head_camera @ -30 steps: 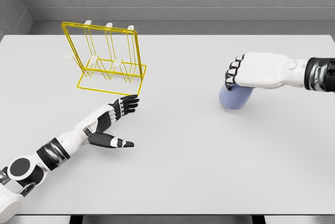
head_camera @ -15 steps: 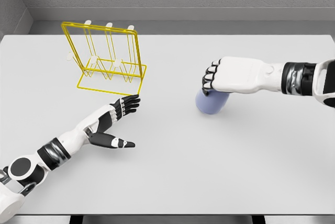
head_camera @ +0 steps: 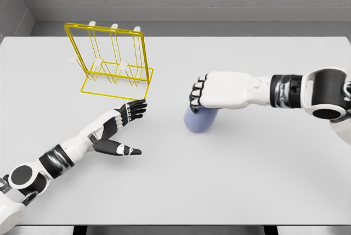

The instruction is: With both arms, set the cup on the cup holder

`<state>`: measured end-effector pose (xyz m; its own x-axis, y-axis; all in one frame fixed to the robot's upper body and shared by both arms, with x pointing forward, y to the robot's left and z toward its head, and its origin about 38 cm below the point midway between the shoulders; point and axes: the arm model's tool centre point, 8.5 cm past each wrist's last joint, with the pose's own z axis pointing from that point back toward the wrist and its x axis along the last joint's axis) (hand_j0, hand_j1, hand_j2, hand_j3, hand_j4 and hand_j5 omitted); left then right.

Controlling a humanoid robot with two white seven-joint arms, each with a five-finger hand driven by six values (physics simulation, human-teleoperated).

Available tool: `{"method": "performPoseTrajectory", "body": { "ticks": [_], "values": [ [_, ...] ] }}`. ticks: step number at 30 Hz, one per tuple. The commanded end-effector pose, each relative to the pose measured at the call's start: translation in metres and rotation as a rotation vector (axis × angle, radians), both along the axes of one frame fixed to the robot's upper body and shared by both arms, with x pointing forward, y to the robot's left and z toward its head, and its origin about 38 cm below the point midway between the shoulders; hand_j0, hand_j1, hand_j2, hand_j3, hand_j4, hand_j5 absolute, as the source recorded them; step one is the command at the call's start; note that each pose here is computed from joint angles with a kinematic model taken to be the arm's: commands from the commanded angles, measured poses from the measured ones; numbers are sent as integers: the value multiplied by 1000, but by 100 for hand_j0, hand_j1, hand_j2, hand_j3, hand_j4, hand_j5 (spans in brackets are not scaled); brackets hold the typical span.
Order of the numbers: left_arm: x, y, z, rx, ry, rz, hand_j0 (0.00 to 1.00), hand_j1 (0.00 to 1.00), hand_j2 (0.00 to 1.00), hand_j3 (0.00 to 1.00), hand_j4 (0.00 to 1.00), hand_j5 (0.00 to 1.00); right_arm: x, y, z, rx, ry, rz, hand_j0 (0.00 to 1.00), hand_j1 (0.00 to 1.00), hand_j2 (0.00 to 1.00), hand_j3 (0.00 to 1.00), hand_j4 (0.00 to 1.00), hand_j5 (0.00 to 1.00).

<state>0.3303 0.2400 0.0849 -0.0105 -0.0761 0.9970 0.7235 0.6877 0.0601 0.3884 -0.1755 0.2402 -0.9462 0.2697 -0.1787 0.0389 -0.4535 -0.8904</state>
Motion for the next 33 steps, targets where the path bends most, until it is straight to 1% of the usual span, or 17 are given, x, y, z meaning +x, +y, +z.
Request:
{"method": "performPoseTrajectory", "body": {
  "ticks": [1, 2, 6, 19, 20, 21, 22, 23, 26, 28, 29, 30, 31, 32, 33],
  "values": [
    [0, 0, 0, -2, 1, 1, 100, 100, 100, 100, 100, 100, -2, 7, -4, 7, 13, 15, 54, 54, 54, 54, 54, 54],
    [0, 0, 0, -2, 3, 1, 100, 100, 100, 100, 100, 100, -3, 13, -4, 18, 16, 26, 54, 54, 54, 54, 54, 54],
    [0, 1, 0, -1, 2, 2, 100, 100, 100, 100, 100, 100, -7, 21, -10, 18, 32, 49, 54, 54, 54, 54, 54, 54],
    [-1, -3, -2, -7, 7, -4, 100, 100, 100, 100, 100, 100, -12, 42, -15, 43, 47, 91, 54, 54, 54, 54, 54, 54],
    [-1, -3, -3, -7, 9, -4, 100, 100, 100, 100, 100, 100, -12, 42, -15, 43, 47, 91, 57, 57, 57, 57, 57, 57],
    [-1, -3, -3, -7, 9, -4, 100, 100, 100, 100, 100, 100, -13, 42, -16, 37, 47, 92, 79, 79, 79, 79, 79, 79],
    [-1, -3, -3, -7, 9, -4, 100, 100, 100, 100, 100, 100, -13, 42, -17, 36, 47, 92, 96, 96, 96, 96, 96, 96],
    [-1, -3, -3, -7, 9, -4, 100, 100, 100, 100, 100, 100, -13, 41, -17, 35, 47, 91, 99, 99, 99, 99, 99, 99],
    [-1, -3, -2, -9, 7, -2, 100, 100, 100, 100, 100, 100, -13, 41, -17, 36, 48, 90, 100, 100, 100, 100, 100, 100],
    [-1, -3, -2, -10, 8, -2, 100, 100, 100, 100, 100, 100, -10, 39, -13, 44, 42, 81, 100, 100, 100, 100, 100, 100],
    [-1, -3, -2, -11, 7, -1, 100, 100, 100, 100, 100, 100, -9, 37, -10, 52, 35, 75, 100, 100, 100, 100, 100, 100],
    [-1, -3, -2, -11, 7, -1, 100, 100, 100, 100, 100, 100, -5, 32, 0, 73, 14, 57, 100, 100, 100, 100, 100, 100],
    [-1, -2, -2, -9, 7, -1, 100, 100, 100, 100, 100, 100, -3, 30, 6, 94, 10, 49, 100, 100, 100, 100, 100, 100],
    [-1, -3, -2, -11, 7, -1, 100, 100, 100, 100, 100, 100, -2, 27, 12, 124, 16, 45, 100, 100, 100, 100, 100, 100],
    [0, -2, -1, -9, 5, 1, 100, 100, 100, 100, 100, 100, 1, 20, 23, 169, 20, 35, 100, 100, 100, 100, 100, 100]
  ]
}}
